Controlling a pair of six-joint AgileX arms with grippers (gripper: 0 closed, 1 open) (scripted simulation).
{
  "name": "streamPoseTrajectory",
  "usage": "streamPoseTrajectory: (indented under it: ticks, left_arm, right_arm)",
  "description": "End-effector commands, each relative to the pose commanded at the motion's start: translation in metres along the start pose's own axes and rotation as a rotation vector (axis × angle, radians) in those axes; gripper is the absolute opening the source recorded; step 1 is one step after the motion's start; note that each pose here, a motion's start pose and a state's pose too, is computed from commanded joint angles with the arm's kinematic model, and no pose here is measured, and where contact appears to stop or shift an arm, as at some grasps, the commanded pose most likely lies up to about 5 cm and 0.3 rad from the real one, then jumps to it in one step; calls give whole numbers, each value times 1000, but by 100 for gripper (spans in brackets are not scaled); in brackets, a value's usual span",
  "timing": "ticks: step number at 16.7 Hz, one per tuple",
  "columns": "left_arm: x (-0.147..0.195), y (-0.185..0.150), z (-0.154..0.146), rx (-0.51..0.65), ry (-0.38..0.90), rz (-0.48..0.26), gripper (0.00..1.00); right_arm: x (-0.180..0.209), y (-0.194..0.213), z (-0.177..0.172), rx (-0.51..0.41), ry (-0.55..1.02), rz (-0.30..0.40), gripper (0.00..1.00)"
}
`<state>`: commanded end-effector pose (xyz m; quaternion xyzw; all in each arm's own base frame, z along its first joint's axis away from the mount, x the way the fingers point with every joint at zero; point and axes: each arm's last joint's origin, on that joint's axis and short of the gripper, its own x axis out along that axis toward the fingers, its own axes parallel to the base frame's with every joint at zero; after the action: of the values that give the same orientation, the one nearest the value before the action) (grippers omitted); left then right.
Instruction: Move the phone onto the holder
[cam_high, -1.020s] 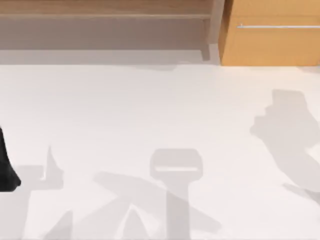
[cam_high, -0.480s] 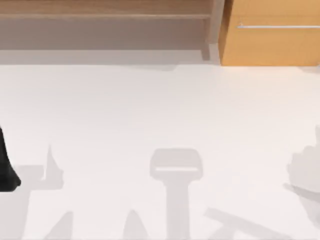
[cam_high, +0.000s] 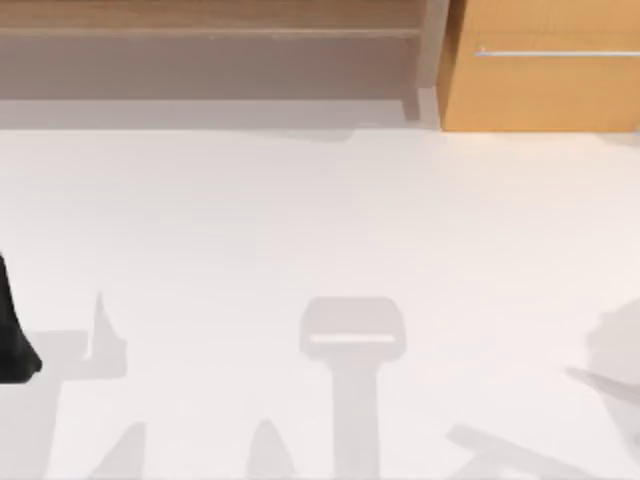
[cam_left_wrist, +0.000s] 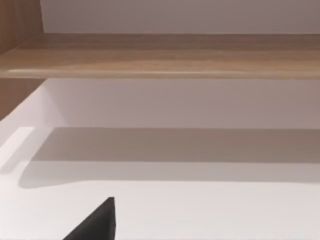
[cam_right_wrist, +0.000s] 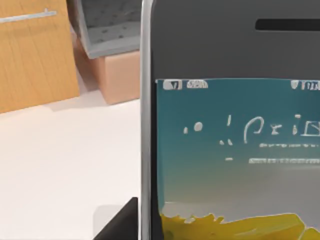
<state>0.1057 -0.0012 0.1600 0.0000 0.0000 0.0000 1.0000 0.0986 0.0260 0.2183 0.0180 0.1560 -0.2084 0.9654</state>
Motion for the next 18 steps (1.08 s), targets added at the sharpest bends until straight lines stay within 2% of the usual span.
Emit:
streamPoseTrajectory:
  ticks: [4,12,15,18]
  left_arm:
    - [0,0,0,0,0,0,100]
    - [0,0,0,0,0,0,100]
    - [0,0,0,0,0,0,100]
    - [0,0,0,0,0,0,100]
  right_arm:
    - [-2,-1,9,10,-16,14,0]
    - [-11,-14,70,113,-186,25,0]
    - [1,-14,66,115,-199,13,0]
    - [25,-7,31,52,-106,27,0]
